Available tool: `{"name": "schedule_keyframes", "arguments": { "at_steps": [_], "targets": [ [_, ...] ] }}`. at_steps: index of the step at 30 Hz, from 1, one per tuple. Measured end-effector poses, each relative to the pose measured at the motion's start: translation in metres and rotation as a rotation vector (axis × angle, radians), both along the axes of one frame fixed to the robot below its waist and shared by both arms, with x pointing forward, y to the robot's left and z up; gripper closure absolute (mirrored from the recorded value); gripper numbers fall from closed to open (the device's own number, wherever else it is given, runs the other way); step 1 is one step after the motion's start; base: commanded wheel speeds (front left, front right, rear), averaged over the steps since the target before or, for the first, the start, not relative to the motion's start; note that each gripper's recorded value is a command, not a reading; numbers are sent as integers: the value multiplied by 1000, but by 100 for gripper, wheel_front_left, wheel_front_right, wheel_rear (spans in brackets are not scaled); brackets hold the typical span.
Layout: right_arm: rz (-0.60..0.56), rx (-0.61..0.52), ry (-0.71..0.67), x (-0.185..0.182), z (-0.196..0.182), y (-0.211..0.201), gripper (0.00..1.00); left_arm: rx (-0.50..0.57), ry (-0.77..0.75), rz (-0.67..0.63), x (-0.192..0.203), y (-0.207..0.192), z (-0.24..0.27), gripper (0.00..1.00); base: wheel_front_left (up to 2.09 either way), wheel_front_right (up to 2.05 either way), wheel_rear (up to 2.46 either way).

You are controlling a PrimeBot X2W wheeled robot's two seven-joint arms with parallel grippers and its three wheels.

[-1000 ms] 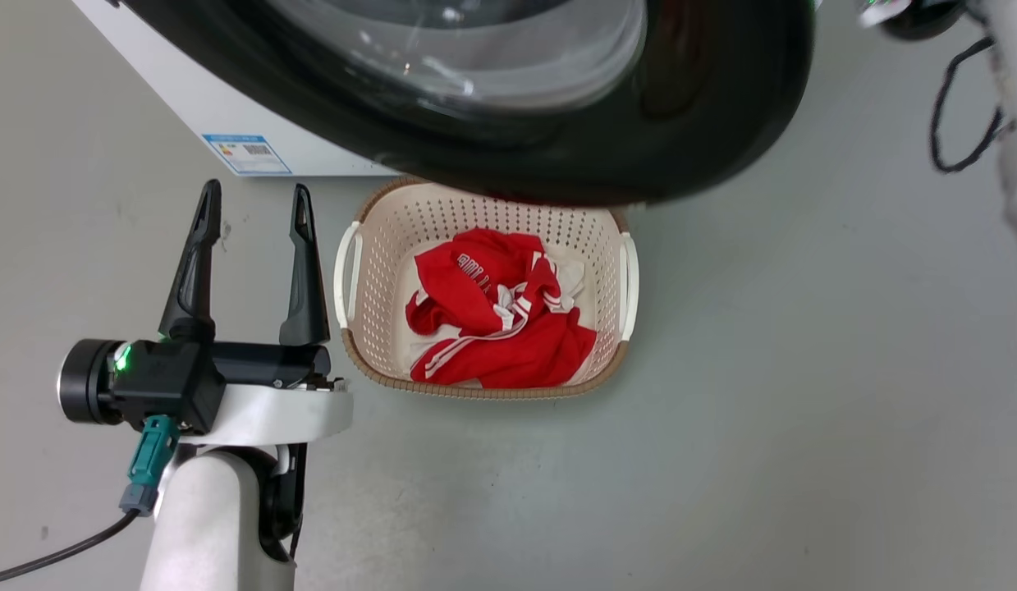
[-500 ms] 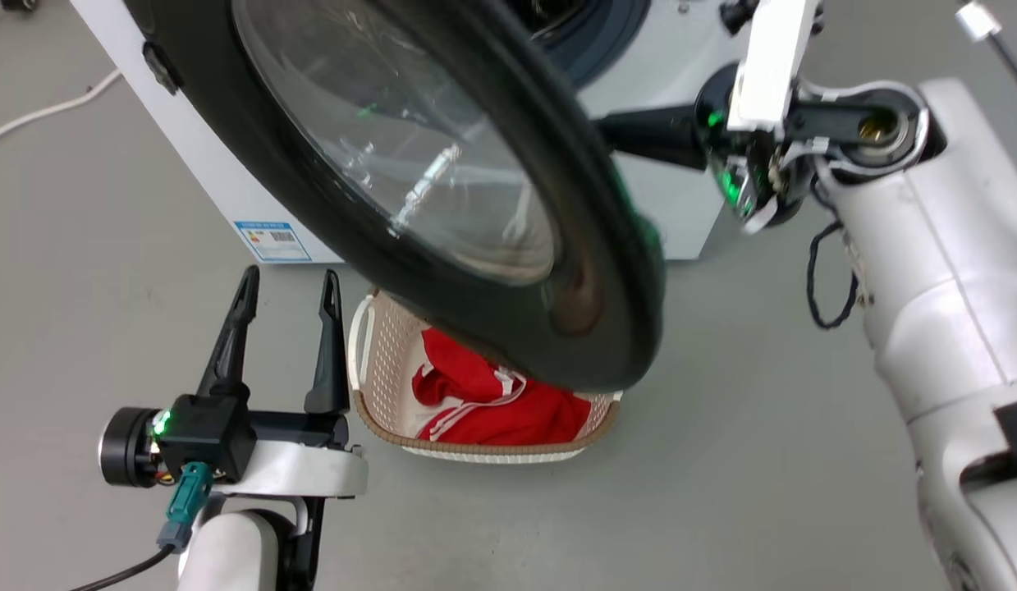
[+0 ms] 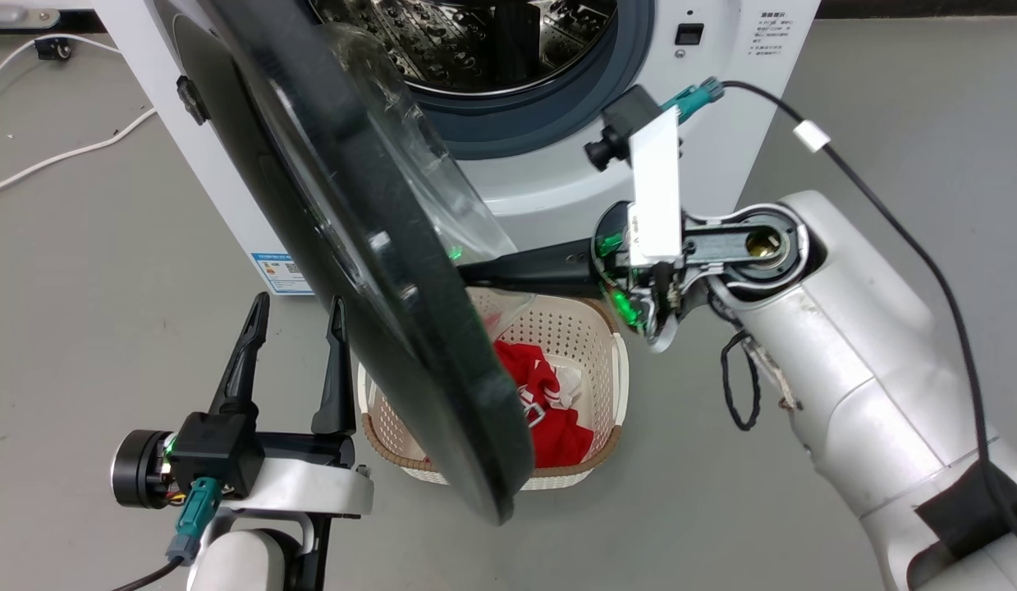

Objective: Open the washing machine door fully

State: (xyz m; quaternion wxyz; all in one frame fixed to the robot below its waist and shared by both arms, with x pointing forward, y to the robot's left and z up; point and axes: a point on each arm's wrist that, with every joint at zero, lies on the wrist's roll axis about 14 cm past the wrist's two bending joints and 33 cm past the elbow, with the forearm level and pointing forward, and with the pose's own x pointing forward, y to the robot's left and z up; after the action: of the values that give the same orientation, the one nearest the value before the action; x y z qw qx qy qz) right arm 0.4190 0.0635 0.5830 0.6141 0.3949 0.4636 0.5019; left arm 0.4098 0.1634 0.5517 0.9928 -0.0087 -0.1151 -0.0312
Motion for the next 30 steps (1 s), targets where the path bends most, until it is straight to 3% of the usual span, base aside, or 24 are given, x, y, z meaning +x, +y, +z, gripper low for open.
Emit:
{"name": "schedule_keyframes", "arguments": {
  "at_steps": [5,8,14,20,22,23,30],
  "targets": [
    [10,31,7,-10,2,10,100,-5,0,3,1,-1,0,0,0,0,0],
    [-54,73,3,-4,8,9,100,-6,0,2,0,-1,0,0,0,0,0],
    [-457,261,-54,44,36,-23,100,-8,-2,2,0,-3,0,0,0,0,0],
    [-847,440,-27,63,37,-94,100,-11,-3,9,-3,-2,1,0,0,0,0],
    [-945,459,-23,58,28,-117,54,-11,-2,16,-6,0,1,0,0,0,0],
    [-1003,465,-29,56,25,-129,0,-11,-1,17,-7,0,1,0,0,0,0],
    [-1342,436,-46,27,-15,-201,0,-17,-6,20,-11,0,3,0,0,0,0]
  ]
}}
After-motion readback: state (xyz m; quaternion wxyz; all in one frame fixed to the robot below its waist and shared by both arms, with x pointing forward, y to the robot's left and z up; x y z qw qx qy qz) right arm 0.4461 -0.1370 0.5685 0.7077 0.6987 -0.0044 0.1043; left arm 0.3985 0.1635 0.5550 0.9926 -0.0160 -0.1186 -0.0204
